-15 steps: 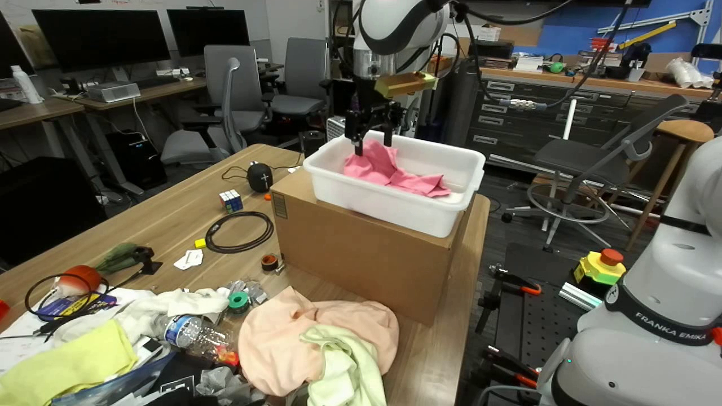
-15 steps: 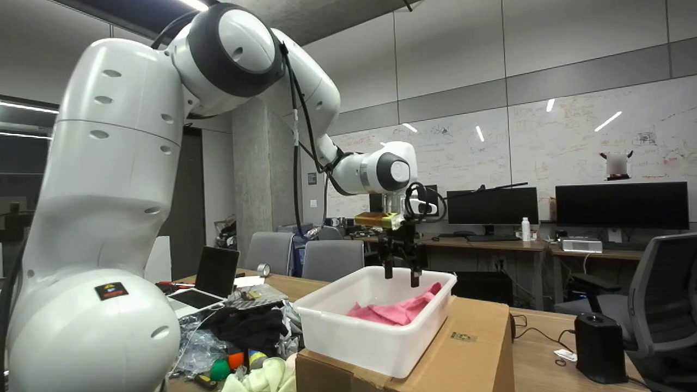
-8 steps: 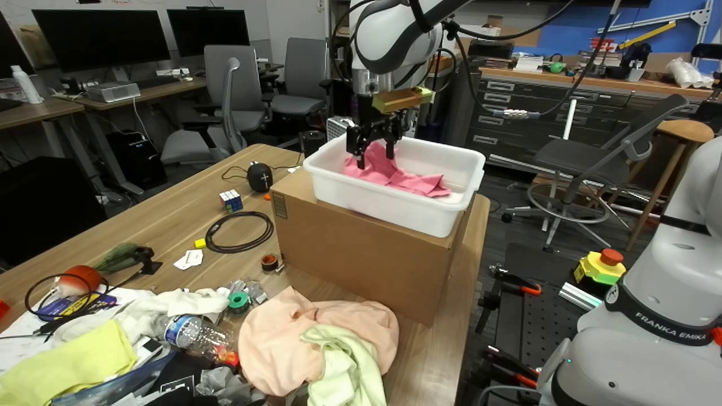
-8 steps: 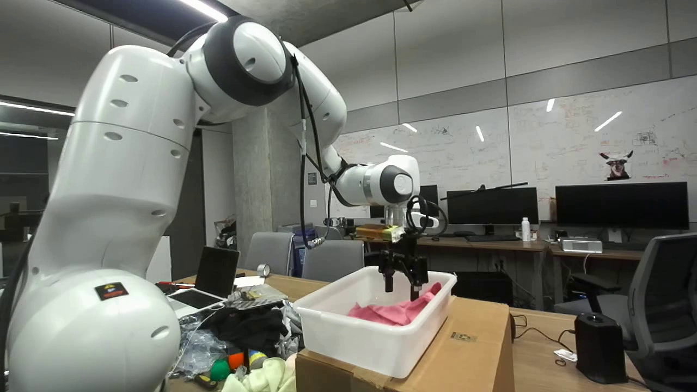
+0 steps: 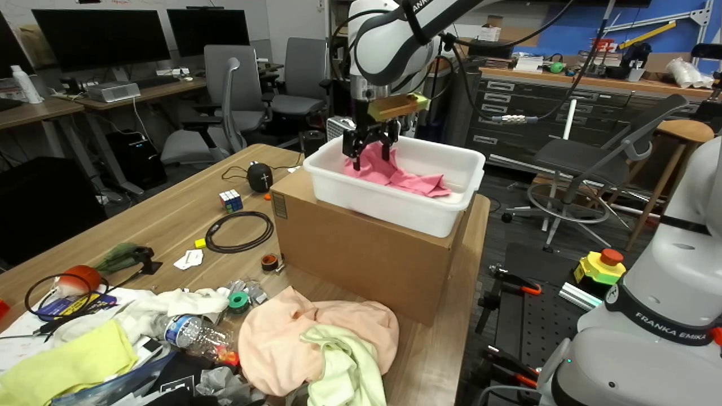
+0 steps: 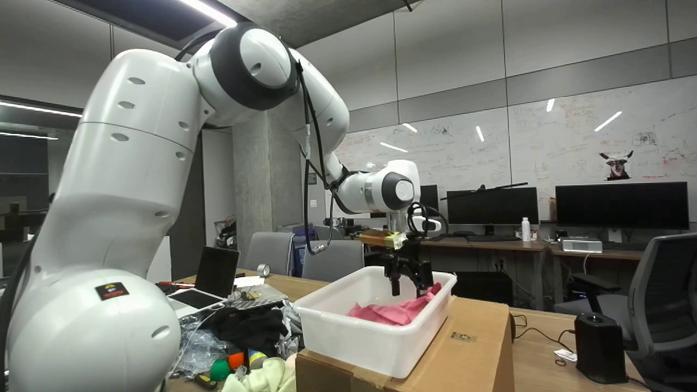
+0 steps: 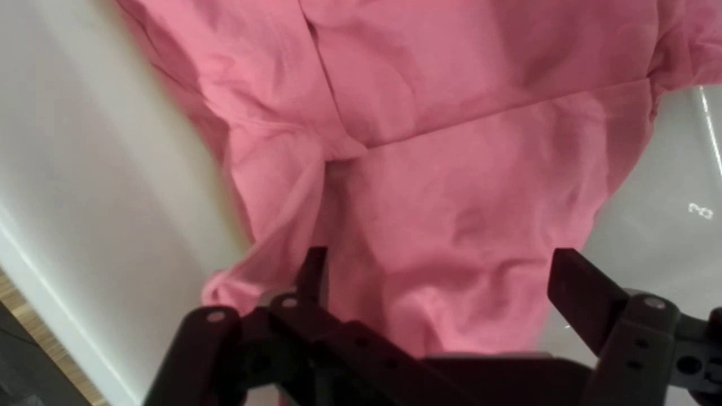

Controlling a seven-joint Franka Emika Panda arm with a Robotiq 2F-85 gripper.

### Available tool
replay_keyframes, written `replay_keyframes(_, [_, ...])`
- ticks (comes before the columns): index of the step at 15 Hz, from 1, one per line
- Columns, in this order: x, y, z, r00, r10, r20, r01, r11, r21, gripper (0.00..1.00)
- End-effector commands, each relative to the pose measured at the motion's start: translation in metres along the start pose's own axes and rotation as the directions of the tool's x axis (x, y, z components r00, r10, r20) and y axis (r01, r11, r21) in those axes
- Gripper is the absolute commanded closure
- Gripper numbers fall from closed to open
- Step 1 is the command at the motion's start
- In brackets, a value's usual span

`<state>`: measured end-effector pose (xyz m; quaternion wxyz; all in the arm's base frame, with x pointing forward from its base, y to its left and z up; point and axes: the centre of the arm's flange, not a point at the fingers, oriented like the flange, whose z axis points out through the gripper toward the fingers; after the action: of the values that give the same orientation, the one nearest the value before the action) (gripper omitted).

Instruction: Pick up the clothes from the box and put them on the table

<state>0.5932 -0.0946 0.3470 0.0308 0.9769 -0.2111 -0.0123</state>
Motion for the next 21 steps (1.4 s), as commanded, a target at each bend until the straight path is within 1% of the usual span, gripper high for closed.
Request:
replay_keyframes(1, [0.004, -0.002, 0.005, 0.998, 0.023, -0.06, -0.025, 0.999, -0.031, 0.0])
replay_keyframes(5, [0.005, -0.001, 0.013, 0.998, 0.033, -0.057, -0.035, 0.999, -0.037, 0.0])
replay_keyframes(11, [0.005, -0.001, 0.031, 0.999, 0.037, -0.031, -0.038, 0.999, -0.033, 0.0])
replay_keyframes(16, [0.006, 0.002, 0.041, 0.999, 0.041, -0.032, -0.042, 0.998, -0.038, 0.0])
replay_keyframes(17, [0.006, 0.002, 0.041, 0.999, 0.042, -0.035, -0.043, 0.998, -0.037, 0.25])
replay_keyframes(18, [0.006, 0.002, 0.041, 0.998, 0.04, -0.038, -0.042, 0.999, -0.035, 0.27])
replay_keyframes(20, [0.006, 0.002, 0.04, 0.998, 0.039, -0.042, -0.041, 0.999, -0.033, 0.42])
replay_keyframes(21, [0.006, 0.001, 0.039, 0.998, 0.039, -0.044, -0.041, 0.999, -0.033, 0.51])
